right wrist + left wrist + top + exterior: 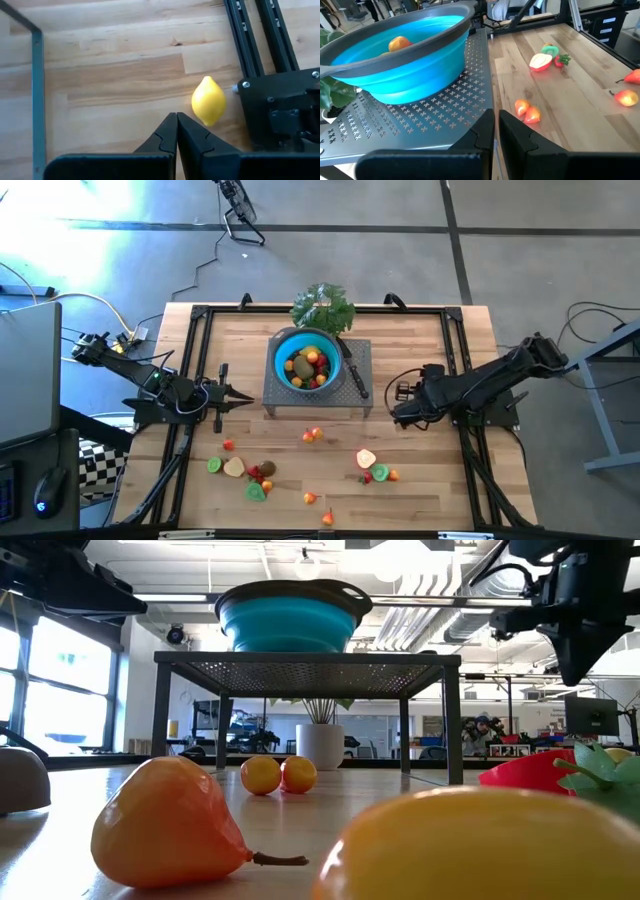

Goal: Pick & Place Fruit
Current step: Put the lemon into the blue strainer bowl on the shelf

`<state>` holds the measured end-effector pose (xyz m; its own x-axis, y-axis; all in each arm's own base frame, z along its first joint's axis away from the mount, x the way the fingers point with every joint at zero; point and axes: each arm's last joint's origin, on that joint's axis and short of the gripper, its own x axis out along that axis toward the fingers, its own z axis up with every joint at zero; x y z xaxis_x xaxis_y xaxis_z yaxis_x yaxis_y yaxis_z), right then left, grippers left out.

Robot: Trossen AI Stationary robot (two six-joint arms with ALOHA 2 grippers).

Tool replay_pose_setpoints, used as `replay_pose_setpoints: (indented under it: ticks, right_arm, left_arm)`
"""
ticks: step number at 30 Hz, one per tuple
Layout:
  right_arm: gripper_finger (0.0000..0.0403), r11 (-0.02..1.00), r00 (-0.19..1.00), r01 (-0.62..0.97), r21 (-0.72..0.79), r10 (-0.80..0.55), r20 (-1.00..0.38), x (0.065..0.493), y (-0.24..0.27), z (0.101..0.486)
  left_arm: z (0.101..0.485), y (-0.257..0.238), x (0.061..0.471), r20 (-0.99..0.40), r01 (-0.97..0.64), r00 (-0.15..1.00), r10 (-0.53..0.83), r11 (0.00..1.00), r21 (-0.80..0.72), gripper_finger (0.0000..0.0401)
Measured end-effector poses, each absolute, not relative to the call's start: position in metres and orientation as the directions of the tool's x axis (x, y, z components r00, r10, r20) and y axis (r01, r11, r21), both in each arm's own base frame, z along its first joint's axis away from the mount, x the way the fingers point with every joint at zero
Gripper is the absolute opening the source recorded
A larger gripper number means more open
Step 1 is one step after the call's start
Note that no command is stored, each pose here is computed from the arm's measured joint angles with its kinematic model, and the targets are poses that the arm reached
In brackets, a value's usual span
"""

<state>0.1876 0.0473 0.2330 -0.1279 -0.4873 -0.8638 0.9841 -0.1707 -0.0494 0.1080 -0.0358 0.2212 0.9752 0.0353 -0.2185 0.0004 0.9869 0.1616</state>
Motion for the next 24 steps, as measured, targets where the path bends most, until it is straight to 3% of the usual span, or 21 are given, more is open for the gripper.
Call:
replay_pose_setpoints:
  ticks: [12,17,24]
  right_arm:
    - [0.0003,-0.234,-0.126,0.972,-0.005,-0.505,-0.854,0.192,0.036,0.233]
    - [0.0003,-0.189,-0.066,0.981,0.05,-0.564,-0.823,0.197,0.034,0.233]
    - [0.0003,-0.119,-0.058,0.993,0.01,-0.557,-0.829,0.197,0.036,0.233]
  left_arm:
    - [0.218,-0.035,0.107,-0.251,-0.006,0.967,0.039,0.991,0.13,0.0022]
    - [0.216,-0.035,0.107,-0.27,-0.006,0.962,0.041,0.992,0.129,0.0022]
    - [0.216,-0.035,0.107,-0.27,-0.007,0.962,0.041,0.992,0.125,0.0022]
